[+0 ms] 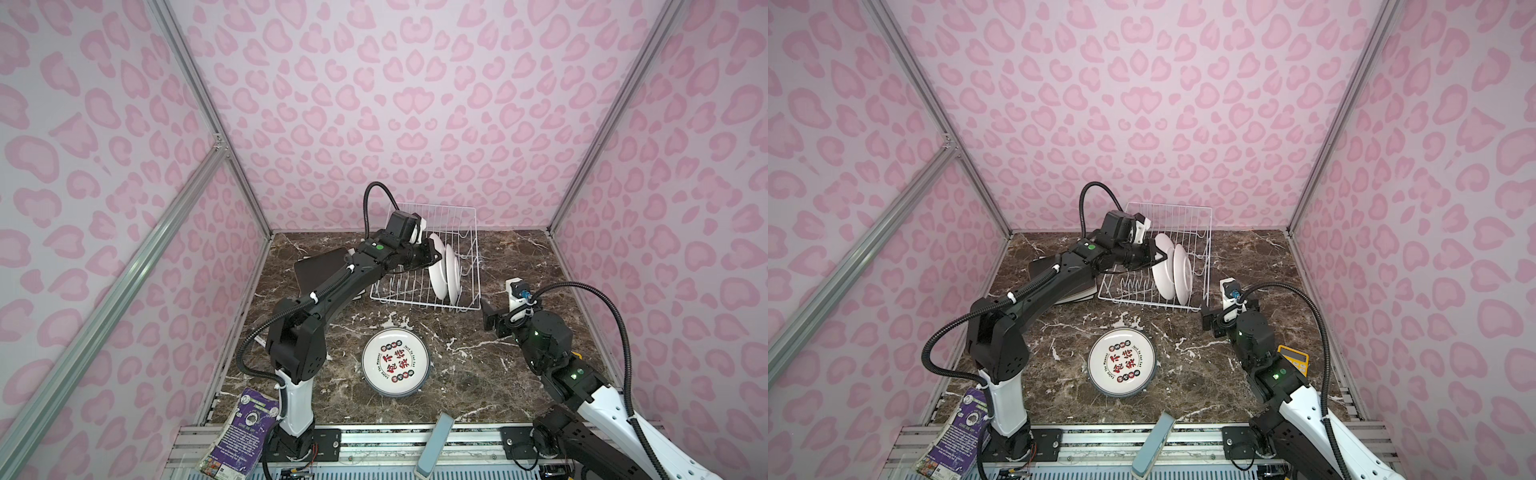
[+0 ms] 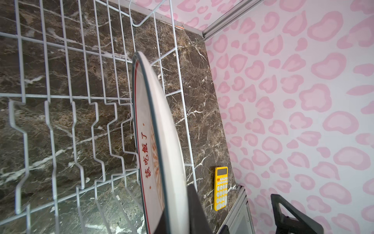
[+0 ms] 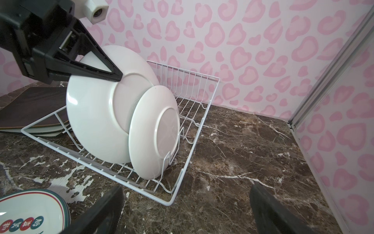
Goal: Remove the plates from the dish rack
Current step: 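Lift the sunburst printed plate upward out of the rack slot with the left gripper, then raise the held plate higher above the rack with the left gripper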
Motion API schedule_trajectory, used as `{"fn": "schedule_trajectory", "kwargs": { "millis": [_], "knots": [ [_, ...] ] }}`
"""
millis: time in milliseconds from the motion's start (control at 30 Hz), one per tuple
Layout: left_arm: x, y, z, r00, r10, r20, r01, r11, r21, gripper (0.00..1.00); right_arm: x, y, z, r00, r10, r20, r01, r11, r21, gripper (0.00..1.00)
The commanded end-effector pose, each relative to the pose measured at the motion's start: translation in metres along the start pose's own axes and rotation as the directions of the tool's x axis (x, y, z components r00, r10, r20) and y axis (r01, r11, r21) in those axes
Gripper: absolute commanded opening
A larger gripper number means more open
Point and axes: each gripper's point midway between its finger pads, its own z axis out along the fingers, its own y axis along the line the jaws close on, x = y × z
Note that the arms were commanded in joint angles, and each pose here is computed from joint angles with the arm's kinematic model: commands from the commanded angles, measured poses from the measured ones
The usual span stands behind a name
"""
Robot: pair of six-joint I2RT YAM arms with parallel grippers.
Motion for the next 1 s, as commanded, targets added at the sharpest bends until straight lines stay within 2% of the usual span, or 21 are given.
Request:
{"fn": "schedule_trajectory", "kwargs": {
  "millis": [0, 333, 967],
  "knots": [
    [-0.011, -0.008, -0.014, 0.997, 0.053, 0.05, -0.053, 0.999, 0.002, 0.04, -0.003, 0.0, -0.001, 1.0, 0.012, 0.007, -0.012, 1.0, 0.0, 0.99],
    [-0.014, -0.029, -0.029, 0.996, 0.06, 0.065, -0.064, 0.995, 0.07, 0.03, -0.003, 0.003, 0.002, 1.0, 0.023, 0.0, -0.023, 1.0, -0.011, 0.98],
    [-0.014, -0.038, -0.072, 0.988, 0.105, 0.115, -0.113, 0.991, 0.069, 0.04, -0.002, 0.004, 0.004, 0.999, 0.036, -0.007, -0.036, 0.999, -0.016, 0.99]
  ]
}}
